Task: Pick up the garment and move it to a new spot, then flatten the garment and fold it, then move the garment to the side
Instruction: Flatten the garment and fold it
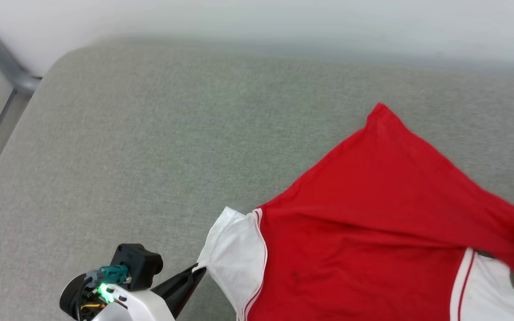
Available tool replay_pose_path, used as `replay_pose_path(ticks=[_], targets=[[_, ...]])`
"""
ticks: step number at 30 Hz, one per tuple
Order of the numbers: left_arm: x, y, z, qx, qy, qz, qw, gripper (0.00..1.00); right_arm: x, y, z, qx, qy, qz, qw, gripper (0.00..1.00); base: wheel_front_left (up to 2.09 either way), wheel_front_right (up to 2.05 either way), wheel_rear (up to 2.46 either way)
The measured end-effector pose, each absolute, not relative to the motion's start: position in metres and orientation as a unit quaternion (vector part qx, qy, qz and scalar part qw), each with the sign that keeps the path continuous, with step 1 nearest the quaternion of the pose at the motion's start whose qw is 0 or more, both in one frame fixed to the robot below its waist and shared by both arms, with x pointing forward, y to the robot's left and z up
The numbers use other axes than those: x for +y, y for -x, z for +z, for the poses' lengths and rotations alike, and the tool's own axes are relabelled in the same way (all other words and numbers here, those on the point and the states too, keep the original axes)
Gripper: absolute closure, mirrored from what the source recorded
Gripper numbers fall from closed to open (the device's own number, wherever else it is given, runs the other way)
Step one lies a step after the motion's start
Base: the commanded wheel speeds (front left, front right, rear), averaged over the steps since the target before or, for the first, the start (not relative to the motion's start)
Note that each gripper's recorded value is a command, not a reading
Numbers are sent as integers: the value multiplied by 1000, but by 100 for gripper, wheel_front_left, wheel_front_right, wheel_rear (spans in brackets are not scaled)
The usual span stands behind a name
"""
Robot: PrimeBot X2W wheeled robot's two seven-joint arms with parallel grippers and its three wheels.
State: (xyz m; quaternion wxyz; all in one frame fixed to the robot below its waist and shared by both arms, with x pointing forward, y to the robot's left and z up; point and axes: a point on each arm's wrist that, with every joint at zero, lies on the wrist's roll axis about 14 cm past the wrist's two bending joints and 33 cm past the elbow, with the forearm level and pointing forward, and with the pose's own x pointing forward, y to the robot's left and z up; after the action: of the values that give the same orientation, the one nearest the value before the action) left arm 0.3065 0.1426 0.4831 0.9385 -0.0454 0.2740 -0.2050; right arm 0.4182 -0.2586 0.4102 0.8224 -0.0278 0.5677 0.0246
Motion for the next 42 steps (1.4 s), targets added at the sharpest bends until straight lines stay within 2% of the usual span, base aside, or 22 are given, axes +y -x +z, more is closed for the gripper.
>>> replay_pose_path(ticks=[6, 11, 19, 20, 21, 22, 27, 36, 42], targets=[[135, -304, 490, 251, 41, -218, 942, 100, -274, -365, 409, 568, 7, 5, 823, 100, 0, 0, 0], [128, -302, 495, 236, 42, -227, 944, 100, -273, -315, 392, 595, -25, -1, 803, 100, 0, 0, 0], [122, -300, 495, 233, 38, -239, 942, 100, -268, -291, 382, 600, -37, -2, 799, 100, 0, 0, 0], [122, -300, 495, 233, 39, -239, 942, 100, -267, -290, 380, 602, -36, 1, 797, 95, 0, 0, 0], [122, -300, 495, 233, 38, -239, 942, 100, -265, -290, 378, 602, -34, 4, 797, 13, 0, 0, 0], [122, -301, 495, 233, 39, -240, 942, 100, -264, -291, 378, 599, -36, 5, 800, 0, 0, 0, 0], [123, -301, 493, 237, 38, -238, 941, 100, -259, -310, 389, 581, -29, 25, 813, 0, 0, 0, 0], [127, -303, 492, 241, 36, -231, 942, 100, -223, -379, 450, 506, 10, 98, 857, 0, 0, 0, 0], [131, -308, 490, 246, 35, -224, 942, 100, -191, -423, 470, 483, 35, 134, 864, 0, 0, 0, 0]])
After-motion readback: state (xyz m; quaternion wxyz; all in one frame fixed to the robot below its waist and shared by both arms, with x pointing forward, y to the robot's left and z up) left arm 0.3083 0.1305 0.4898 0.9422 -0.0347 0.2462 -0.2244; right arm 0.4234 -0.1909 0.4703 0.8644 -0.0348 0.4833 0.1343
